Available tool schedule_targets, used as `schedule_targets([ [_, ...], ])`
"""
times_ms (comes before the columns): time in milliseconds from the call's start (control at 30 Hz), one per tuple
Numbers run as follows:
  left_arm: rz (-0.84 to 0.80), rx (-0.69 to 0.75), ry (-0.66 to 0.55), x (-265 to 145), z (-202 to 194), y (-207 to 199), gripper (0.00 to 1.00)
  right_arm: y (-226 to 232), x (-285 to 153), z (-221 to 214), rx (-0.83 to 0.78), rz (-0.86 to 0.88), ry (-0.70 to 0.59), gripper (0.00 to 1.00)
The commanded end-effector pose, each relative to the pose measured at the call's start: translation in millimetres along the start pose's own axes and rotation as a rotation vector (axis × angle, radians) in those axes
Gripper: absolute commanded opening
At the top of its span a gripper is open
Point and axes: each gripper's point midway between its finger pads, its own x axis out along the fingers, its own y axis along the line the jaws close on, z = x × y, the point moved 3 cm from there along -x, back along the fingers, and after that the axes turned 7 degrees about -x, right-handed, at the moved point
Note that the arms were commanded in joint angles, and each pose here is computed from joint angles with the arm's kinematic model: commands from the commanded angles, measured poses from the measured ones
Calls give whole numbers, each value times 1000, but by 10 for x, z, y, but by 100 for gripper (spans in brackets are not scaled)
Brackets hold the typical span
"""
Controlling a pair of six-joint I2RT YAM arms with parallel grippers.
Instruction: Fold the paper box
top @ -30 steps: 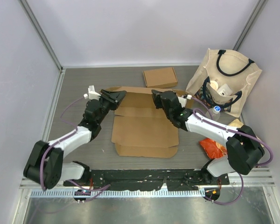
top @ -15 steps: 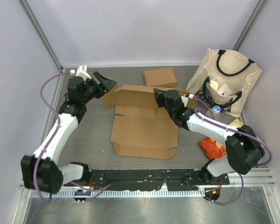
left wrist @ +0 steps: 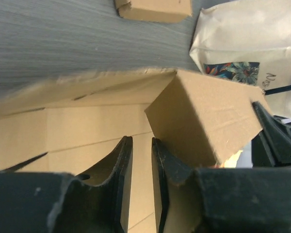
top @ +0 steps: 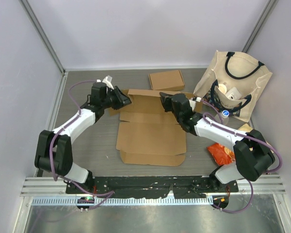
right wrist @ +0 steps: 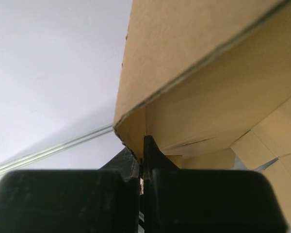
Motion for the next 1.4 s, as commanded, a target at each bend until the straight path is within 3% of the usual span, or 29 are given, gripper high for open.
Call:
schedule_targets([
  [0, 10, 105, -125, -282, 86, 17, 33, 23, -6, 47, -25, 28, -17, 1],
  [100, 117, 127, -211, -523, -17, 330, 48, -58, -8, 50, -26, 24, -10, 1],
  [167, 212, 99, -299, -686, -57, 578, 49, -82, 7, 28, -28, 21, 2, 1],
  [233, 277, 73, -385, -806, -70, 791, 63, -87, 3, 1, -40, 20, 18, 1],
  [300, 262, 101, -472, -925, 52, 712, 83, -77, -1, 16, -53, 22, 17, 1],
  [367, 306, 122, -506, -958, 144, 751, 97, -86, -10, 48, -83, 16, 10, 1],
  [500, 334, 245, -457, -933, 317, 729, 97, -112, -3, 45, -92, 15, 28, 1],
  [567, 222, 351, -420, -822, 387, 521, 96, -124, -8, 31, -94, 15, 42, 1],
  [633, 267, 447, -296, -683, 415, 568, 95, -114, -4, 21, -90, 23, 58, 1],
  [733, 251, 539, -127, -487, 392, 602, 91, -92, -4, 42, -97, 33, 61, 1],
  [833, 249, 499, -19, -359, 322, 676, 77, -119, -2, 36, -92, 34, 68, 1],
  [900, 253, 476, -2, -321, 330, 679, 47, -136, 9, 25, -80, 37, 78, 1],
  [933, 257, 453, -1, -311, 319, 688, 27, -155, 17, 21, -76, 33, 80, 1],
  [1000, 225, 418, -17, -317, 305, 615, 14, -195, 21, 21, -75, 27, 83, 1],
  [1033, 193, 413, -56, -361, 343, 492, 1, -209, 20, 24, -74, 25, 83, 1],
  [1167, 82, 236, -119, -407, 225, 143, 0, -186, -7, 59, -84, 37, 65, 1],
  [1367, 71, 202, -156, -403, -65, -27, 0, -195, -55, 74, -85, 30, 60, 1],
])
